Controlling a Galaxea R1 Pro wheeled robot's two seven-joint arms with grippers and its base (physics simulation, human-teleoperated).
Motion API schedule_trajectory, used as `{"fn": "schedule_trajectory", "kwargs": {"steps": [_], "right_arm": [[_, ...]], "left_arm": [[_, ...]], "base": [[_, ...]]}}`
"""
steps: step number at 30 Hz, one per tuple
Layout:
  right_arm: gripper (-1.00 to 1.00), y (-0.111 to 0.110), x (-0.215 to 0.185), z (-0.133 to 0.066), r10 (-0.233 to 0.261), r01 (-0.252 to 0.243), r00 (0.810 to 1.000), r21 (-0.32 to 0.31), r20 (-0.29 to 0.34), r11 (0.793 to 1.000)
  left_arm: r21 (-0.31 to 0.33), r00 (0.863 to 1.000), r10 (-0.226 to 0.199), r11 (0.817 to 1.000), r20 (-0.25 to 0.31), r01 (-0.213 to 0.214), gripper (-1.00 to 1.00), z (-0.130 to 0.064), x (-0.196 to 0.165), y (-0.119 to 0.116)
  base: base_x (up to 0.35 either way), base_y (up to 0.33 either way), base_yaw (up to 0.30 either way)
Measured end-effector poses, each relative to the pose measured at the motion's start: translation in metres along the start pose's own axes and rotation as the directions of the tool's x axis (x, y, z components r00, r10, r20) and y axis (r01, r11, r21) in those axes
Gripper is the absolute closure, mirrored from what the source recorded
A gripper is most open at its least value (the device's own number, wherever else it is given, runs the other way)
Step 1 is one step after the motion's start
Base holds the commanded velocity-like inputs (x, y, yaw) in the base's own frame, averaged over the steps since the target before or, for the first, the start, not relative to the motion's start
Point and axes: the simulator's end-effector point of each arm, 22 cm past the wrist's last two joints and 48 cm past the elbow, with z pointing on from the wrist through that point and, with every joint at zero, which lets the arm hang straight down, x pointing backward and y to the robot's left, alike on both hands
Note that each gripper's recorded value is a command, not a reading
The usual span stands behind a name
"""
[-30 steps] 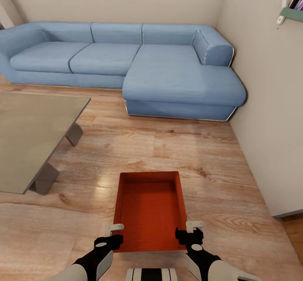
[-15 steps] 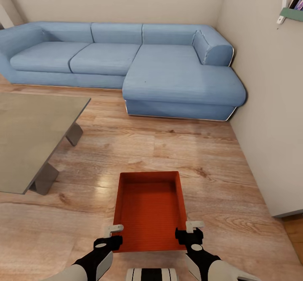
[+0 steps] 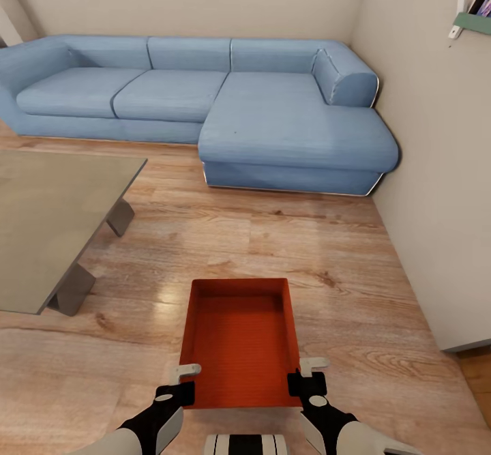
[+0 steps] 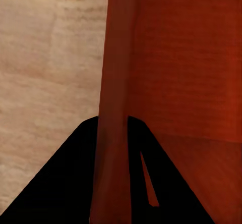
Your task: Move the two storage containers from the living room to the garage. In the garage, place one container on the floor and stack the other container on top of it (either order is fine).
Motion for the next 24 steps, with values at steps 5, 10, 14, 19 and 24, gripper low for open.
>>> {"fn": "schedule_trajectory", "kwargs": {"steps": [5, 10, 14, 19, 24], "right_arm": [[1.00, -0.0002, 0.0000, 0.0000, 0.001, -0.001, 1.000, 0.001, 0.000, 1.000], [1.00, -0.0002, 0.0000, 0.0000, 0.001, -0.001, 1.000, 0.001, 0.000, 1.000], [1.00, -0.0001, 0.0000, 0.0000, 0.001, -0.001, 1.000, 0.001, 0.000, 1.000], [1.00, 0.0001, 0.0000, 0.0000, 0.000, 0.000, 1.000, 0.000, 0.001, 1.000], [1.00, -0.0009, -0.0073, -0.0085, 0.000, 0.000, 1.000, 0.000, 0.000, 1.000]], "left_arm": [[0.003, 1.000, 0.001, 1.000, -0.002, -0.001, 1.00, 0.0001, 0.0007, -0.0005], [0.003, 1.000, 0.000, 1.000, -0.002, 0.000, 1.00, 0.0000, 0.0007, -0.0005], [0.002, 1.000, 0.000, 1.000, -0.002, 0.000, 1.00, 0.0000, 0.0008, -0.0004], [0.003, 1.000, -0.001, 1.000, -0.002, 0.001, 1.00, 0.0001, 0.0007, -0.0003], [0.003, 1.000, -0.001, 1.000, -0.002, 0.001, 1.00, -0.0095, -0.0046, 0.0004]], "base": [[0.000, 0.000, 0.000], [0.000, 0.000, 0.000], [0.000, 0.000, 0.000], [0.000, 0.000, 0.000], [0.000, 0.000, 0.000]]}}
